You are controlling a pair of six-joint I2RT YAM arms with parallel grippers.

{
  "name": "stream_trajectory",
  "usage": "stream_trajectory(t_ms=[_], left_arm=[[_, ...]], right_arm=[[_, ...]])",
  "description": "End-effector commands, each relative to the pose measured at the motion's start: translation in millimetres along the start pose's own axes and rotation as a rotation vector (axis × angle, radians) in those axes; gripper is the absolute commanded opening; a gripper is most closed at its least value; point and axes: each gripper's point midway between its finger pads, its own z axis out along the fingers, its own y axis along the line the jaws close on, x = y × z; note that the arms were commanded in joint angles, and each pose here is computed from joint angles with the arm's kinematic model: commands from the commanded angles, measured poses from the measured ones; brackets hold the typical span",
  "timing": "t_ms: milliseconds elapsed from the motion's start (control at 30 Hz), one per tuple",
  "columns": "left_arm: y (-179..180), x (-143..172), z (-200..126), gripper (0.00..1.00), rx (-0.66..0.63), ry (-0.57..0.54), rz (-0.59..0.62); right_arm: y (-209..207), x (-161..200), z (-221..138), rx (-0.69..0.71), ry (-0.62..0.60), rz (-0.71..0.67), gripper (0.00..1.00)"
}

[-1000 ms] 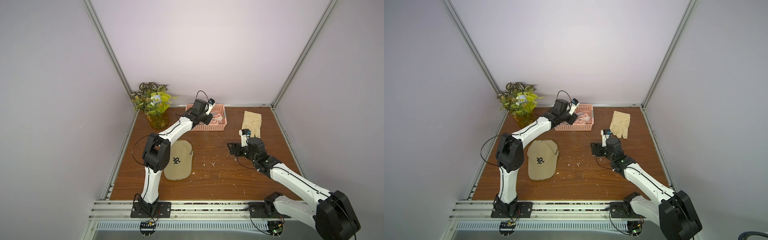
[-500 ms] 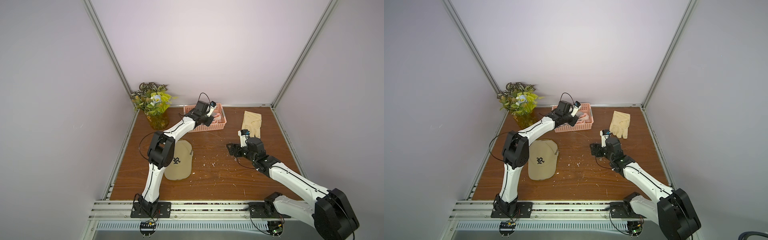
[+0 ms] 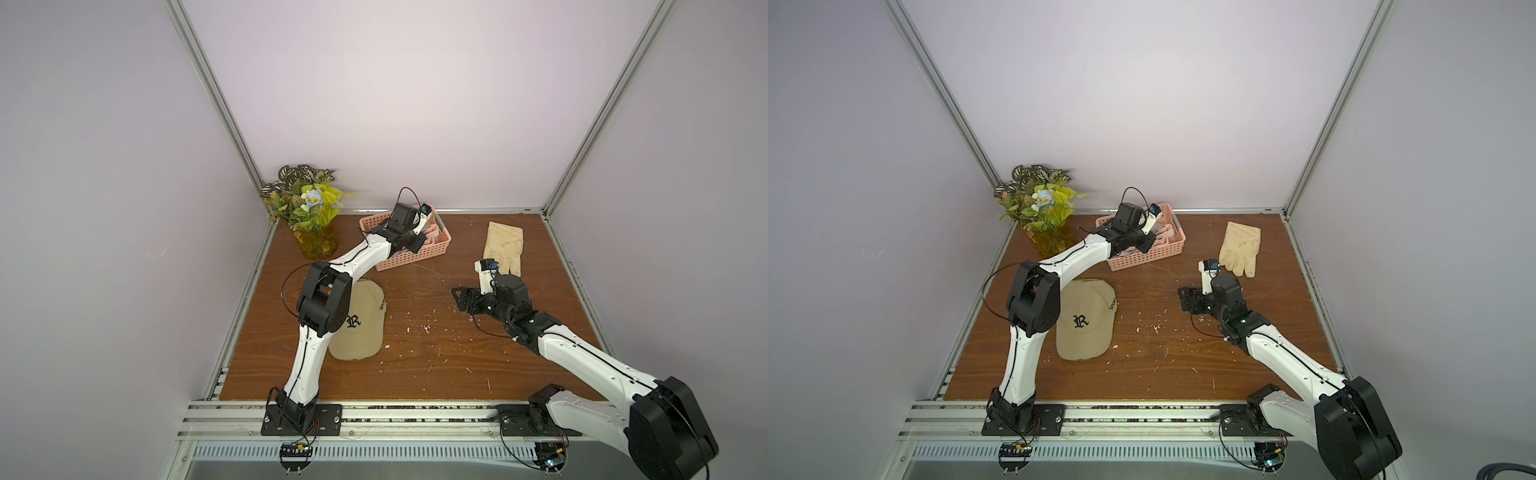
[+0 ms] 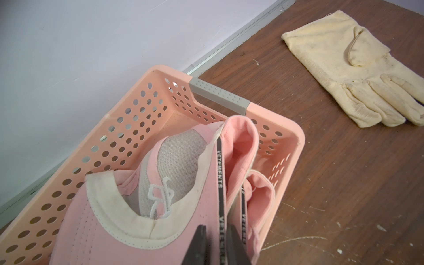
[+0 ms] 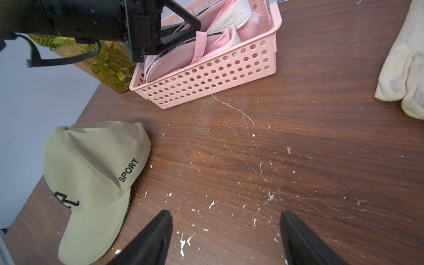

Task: Turn the baseball cap inside out
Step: Pick up the baseball cap from the basket.

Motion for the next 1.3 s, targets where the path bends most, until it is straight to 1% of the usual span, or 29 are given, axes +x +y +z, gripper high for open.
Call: stream_trajectory(t_ms=[0,67,267,433,533,700,767,833,967,1067,1133,1267], left_arm=[[10.8,-3.7,3.9,0.08,-0.042,-0.009,0.017],[11.4,-9.1,0.1,0.0,-0.044,-0.023,0.025],[16.3,-52.8,-33.6,0.0,-0.07,-0.14,0.055],[17.8,-95.9,-75.8,0.0,-0.09,-0.26,0.082],[14.4,-116.7,-101.3,0.0,-0.097,-0.314,0.093],[-3.4,-137.8,-142.5,0.0,-0.064,-0.361,0.091],[-16.6,-144.2,-159.7,0.0,-0.015,-0.378,0.077],[-34.1,-149.9,-180.1,0.0,0.065,-0.395,0.062],[-62.6,-152.8,-216.0,0.0,0.212,-0.404,-0.009],[-88.4,-142.1,-234.5,0.0,0.363,-0.379,-0.06],[-105.8,-128.0,-242.1,0.0,0.452,-0.348,-0.094],[-126.6,-100.8,-253.9,0.0,0.534,-0.325,-0.136]], right_arm=[[6.4,-11.6,-4.3,-0.029,-0.04,-0.001,0.8],[7.1,-13.1,-5.6,-0.031,-0.046,-0.002,0.8],[7.3,-21.5,-11.9,-0.02,-0.075,-0.005,0.8],[2.7,-36.4,-20.5,0.027,-0.125,-0.017,0.79],[5.1,-48.2,-26.5,0.032,-0.158,-0.029,0.79],[19.5,-70.1,-39.5,-0.007,-0.214,-0.078,0.79],[29.0,-81.4,-46.6,-0.039,-0.248,-0.114,0.79],[40.1,-94.2,-56.5,-0.076,-0.291,-0.156,0.79],[55.3,-123.1,-81.5,-0.105,-0.394,-0.216,0.79],[61.1,-141.2,-100.2,-0.096,-0.457,-0.242,0.8],[58.2,-148.2,-108.9,-0.064,-0.481,-0.246,0.8],[50.5,-147.7,-116.0,-0.019,-0.496,-0.252,0.81]])
